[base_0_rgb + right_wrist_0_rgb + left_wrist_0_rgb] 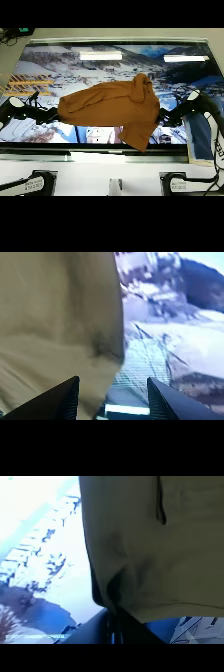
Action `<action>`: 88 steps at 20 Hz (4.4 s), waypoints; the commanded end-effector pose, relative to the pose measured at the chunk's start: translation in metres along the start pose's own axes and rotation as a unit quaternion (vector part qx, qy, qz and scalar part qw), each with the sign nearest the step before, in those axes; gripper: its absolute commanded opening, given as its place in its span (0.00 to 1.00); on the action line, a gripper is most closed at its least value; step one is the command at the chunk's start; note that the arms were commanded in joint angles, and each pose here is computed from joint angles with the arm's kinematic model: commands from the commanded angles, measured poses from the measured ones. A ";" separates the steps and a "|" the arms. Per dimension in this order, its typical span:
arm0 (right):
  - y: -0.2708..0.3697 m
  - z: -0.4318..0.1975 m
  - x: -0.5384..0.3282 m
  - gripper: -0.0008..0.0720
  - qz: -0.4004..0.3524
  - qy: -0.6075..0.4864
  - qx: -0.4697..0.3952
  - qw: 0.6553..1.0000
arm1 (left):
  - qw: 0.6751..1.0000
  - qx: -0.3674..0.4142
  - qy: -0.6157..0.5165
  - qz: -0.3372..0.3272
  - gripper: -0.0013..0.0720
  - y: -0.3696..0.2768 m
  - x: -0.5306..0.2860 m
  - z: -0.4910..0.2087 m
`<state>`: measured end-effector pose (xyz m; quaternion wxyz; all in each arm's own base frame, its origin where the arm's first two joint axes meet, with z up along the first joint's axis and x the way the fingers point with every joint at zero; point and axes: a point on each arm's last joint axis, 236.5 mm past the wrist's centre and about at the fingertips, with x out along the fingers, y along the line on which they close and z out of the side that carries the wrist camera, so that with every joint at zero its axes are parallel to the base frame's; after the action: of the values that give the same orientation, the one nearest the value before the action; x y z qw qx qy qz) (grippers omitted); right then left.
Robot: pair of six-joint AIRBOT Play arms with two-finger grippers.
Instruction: Fold the shirts.
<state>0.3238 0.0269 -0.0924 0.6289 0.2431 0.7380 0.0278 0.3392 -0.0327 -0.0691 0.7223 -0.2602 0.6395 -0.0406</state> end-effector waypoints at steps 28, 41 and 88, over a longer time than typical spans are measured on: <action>0.206 -0.231 -0.597 0.03 0.030 -0.790 -0.310 0.528 | 0.573 0.321 -0.732 -0.180 0.05 -0.279 -0.631 -0.171; 0.130 -0.052 -0.411 0.03 -0.075 -0.484 -0.273 0.828 | 0.895 0.234 -0.377 -0.044 0.05 -0.186 -0.386 0.001; 0.021 0.102 -0.053 0.18 -0.107 -0.094 -0.060 0.988 | 0.995 0.089 0.042 -0.001 0.39 -0.057 0.013 0.088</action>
<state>0.4349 -0.0034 -0.0538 0.7125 0.1206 0.6910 -0.0151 0.4494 -0.0554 -0.0477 0.7325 -0.1896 0.6445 -0.1097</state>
